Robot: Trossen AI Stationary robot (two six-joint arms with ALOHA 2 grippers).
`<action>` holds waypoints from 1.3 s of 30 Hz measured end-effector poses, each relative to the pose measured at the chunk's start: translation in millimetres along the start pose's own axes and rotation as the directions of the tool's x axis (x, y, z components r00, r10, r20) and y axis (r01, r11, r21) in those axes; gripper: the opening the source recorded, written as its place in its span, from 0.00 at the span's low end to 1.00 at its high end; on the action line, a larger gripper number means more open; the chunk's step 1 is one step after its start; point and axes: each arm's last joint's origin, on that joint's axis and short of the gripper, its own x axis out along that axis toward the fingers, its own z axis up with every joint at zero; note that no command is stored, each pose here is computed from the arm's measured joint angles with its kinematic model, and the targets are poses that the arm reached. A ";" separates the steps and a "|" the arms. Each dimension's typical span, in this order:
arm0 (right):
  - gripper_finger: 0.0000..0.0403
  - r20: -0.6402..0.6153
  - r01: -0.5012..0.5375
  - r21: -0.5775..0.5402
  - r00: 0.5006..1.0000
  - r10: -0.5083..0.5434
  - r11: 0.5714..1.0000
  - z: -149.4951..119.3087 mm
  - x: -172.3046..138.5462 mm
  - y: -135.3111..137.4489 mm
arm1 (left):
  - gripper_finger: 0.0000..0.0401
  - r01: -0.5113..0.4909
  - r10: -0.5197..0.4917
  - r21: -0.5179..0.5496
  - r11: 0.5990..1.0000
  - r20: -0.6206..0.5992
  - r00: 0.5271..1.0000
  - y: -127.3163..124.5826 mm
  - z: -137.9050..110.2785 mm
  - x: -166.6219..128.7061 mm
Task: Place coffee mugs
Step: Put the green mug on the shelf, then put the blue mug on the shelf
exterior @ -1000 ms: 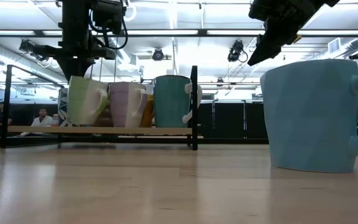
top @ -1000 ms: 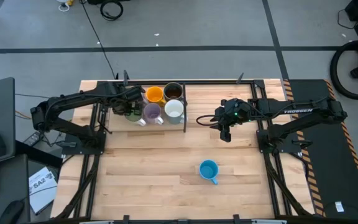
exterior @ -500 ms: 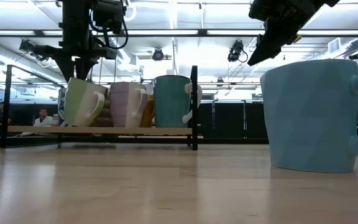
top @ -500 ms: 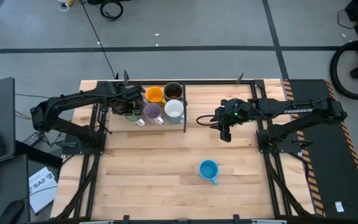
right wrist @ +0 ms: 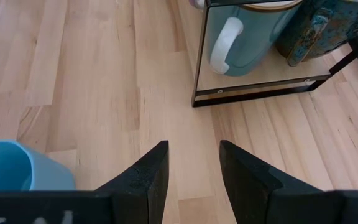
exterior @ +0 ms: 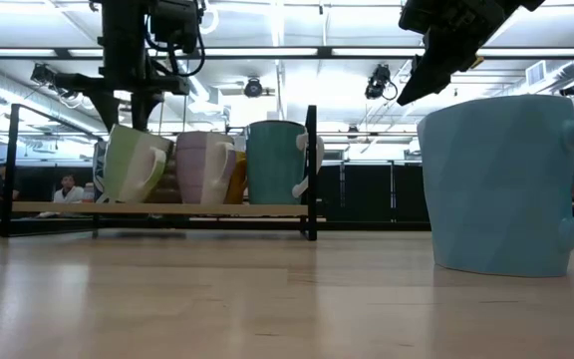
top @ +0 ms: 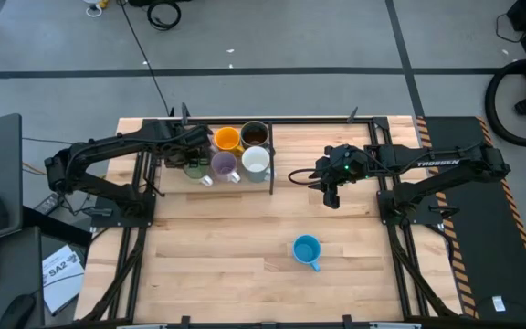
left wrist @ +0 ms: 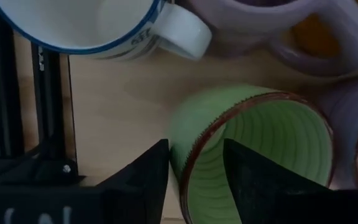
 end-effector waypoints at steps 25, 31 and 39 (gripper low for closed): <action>0.37 0.000 0.000 0.000 1.000 0.000 1.000 0.0 0.0 0.0 | 0.40 0.020 -0.024 -0.070 0.997 -0.059 0.998 -0.7 -2.5 -0.4; 0.37 0.000 0.000 0.000 1.000 0.000 1.000 0.0 0.0 0.0 | 0.40 0.003 -0.005 -0.031 1.000 -0.060 0.998 1.6 -3.1 -1.1; 0.37 -0.002 -0.041 0.007 0.999 0.041 0.999 -0.1 -0.1 1.2 | 0.40 -0.069 0.074 0.064 0.996 -0.088 0.993 9.6 -3.7 -25.6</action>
